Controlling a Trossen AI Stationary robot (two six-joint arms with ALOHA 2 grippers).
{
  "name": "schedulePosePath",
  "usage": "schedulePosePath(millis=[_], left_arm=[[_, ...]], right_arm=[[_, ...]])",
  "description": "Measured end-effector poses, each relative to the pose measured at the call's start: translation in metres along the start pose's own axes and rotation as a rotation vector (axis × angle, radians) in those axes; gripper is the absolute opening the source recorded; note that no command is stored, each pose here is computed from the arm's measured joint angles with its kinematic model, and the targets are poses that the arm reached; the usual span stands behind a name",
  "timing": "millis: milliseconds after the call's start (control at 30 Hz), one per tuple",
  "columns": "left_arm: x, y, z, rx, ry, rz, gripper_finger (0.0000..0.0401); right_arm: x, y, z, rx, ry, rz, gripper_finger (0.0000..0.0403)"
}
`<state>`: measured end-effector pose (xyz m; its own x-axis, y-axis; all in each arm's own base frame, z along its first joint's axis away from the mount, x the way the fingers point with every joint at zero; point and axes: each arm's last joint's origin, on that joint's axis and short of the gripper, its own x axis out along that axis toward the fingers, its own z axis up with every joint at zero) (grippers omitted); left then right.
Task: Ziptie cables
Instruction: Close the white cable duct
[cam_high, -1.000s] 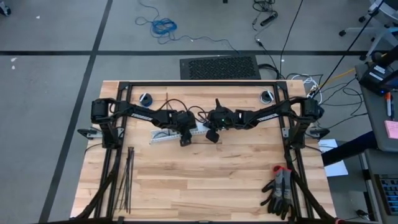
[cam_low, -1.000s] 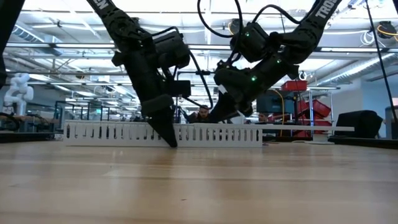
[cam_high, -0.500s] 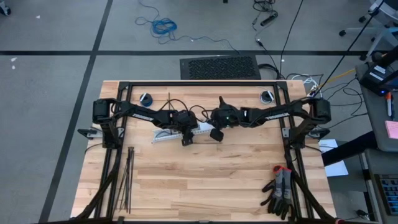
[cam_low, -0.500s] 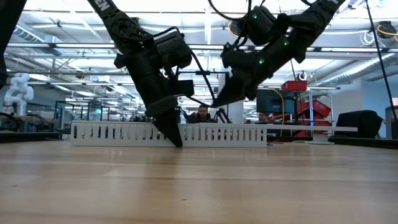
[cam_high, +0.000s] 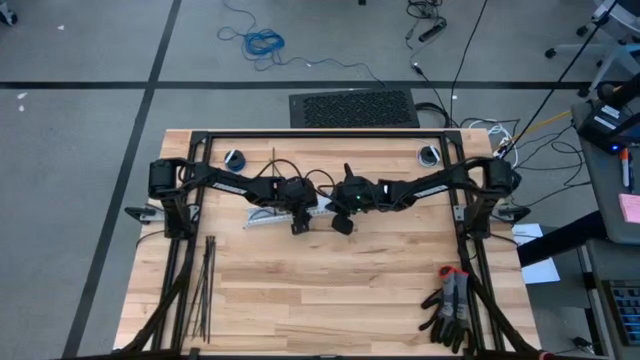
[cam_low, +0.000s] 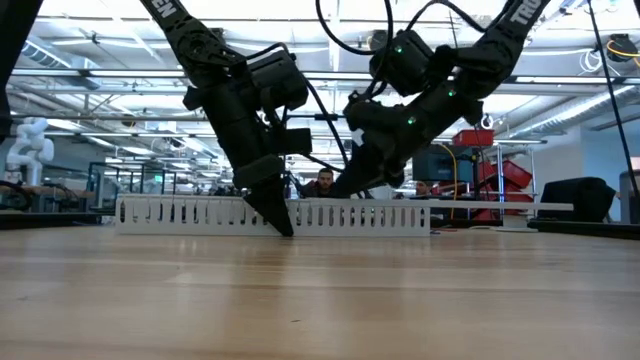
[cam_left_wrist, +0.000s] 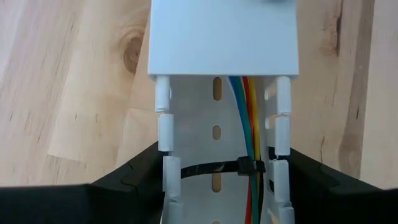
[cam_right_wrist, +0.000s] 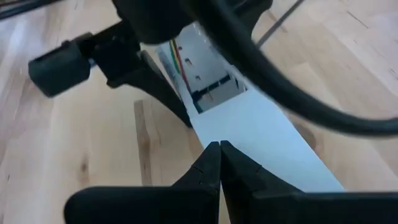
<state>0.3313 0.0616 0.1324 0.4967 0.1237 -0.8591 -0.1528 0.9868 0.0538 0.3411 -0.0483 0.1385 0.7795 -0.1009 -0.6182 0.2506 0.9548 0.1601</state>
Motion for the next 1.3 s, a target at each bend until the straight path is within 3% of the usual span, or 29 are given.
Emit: schedulePosePath(millis=[467, 700, 933, 1300], left_arm=[[0.001, 0.0, 0.003, 0.01, -0.036, 0.004, 0.0231], [0.001, 0.0, 0.005, 0.042, -0.05, 0.006, 0.0249], [0.001, 0.0, 0.004, 0.039, -0.048, -0.019, 0.0267], [-0.003, -0.001, 0.01, 0.013, -0.066, -0.037, 0.027]], right_arm=[[0.007, 0.0, 0.002, -0.023, -0.073, 0.014, 0.0], [-0.023, 0.009, 0.024, -0.101, -0.16, -0.102, 0.0], [-0.059, 0.008, 0.029, -0.067, -0.076, -0.166, 0.0], [-0.018, 0.001, 0.001, -0.019, 0.051, -0.166, 0.0]])
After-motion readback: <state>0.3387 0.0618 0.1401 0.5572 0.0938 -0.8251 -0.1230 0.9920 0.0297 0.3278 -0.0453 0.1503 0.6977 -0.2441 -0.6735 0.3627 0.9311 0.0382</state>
